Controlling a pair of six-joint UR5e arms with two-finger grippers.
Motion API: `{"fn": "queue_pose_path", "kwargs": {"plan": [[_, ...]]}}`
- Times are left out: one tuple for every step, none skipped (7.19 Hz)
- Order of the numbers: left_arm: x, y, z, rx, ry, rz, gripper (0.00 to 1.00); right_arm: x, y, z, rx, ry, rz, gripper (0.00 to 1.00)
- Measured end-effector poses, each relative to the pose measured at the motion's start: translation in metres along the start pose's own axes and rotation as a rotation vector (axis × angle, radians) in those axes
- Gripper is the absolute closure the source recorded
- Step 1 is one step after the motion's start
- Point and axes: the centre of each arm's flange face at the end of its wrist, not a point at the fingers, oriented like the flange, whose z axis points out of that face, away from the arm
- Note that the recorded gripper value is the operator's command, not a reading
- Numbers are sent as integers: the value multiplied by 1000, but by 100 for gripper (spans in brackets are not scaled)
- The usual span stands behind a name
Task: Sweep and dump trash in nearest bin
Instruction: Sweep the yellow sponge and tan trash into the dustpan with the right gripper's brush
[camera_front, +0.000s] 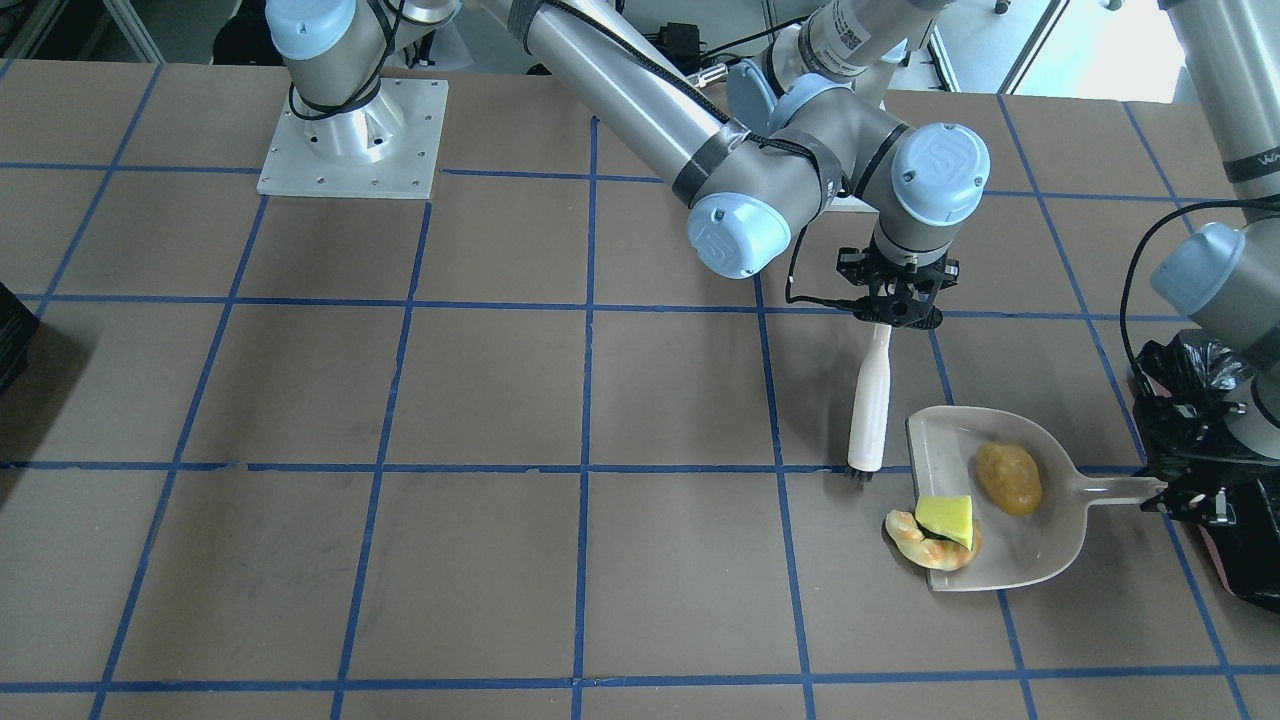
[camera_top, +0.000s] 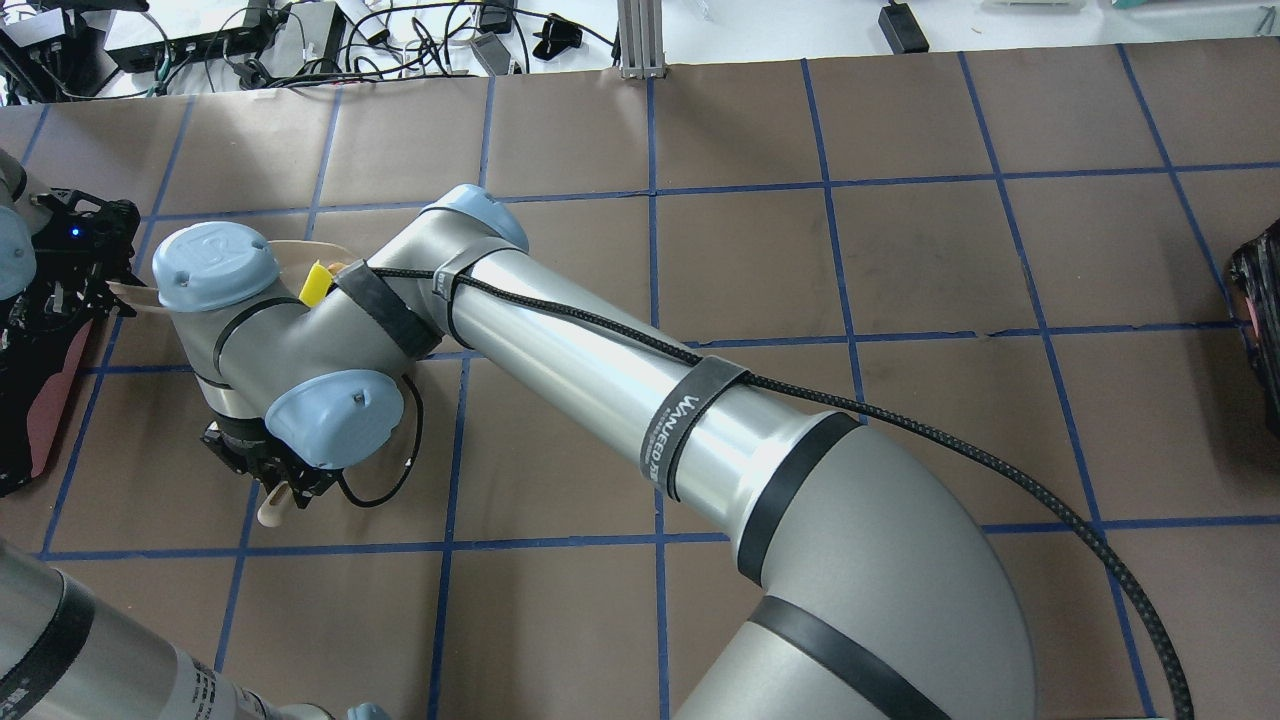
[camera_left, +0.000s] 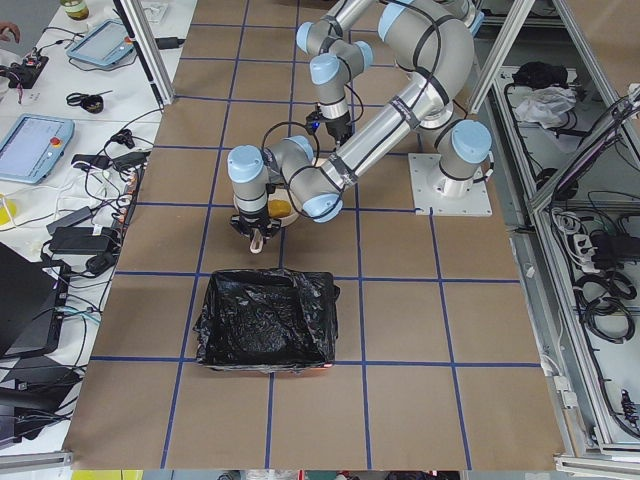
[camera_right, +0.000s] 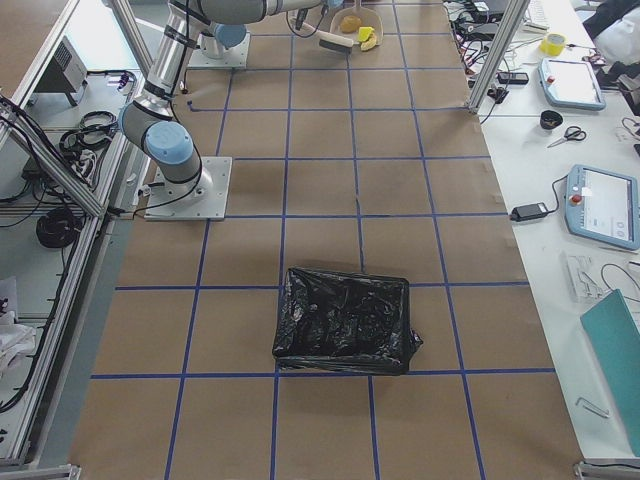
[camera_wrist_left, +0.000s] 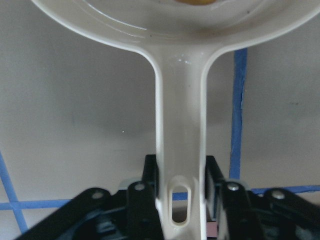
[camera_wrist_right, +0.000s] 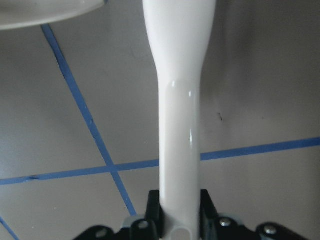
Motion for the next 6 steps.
{"fn": "queue_pose_path", "kwargs": {"plan": [[0, 0, 0, 0, 0, 0, 100, 3, -16, -7, -1, -12, 11, 100], [0, 0, 0, 0, -1, 0, 100, 1, -29, -9, 1, -23, 22, 100], [0, 0, 0, 0, 0, 1, 100, -10, -43, -5, 8, -39, 29, 100], [0, 0, 1, 0, 1, 0, 100, -24, -56, -1, 21, -60, 22, 100], [0, 0, 1, 0, 2, -1, 100, -34, -67, 5, 38, -68, -39, 100], [0, 0, 1, 1, 3, -2, 100, -37, -74, 9, 69, -48, -185, 100]]}}
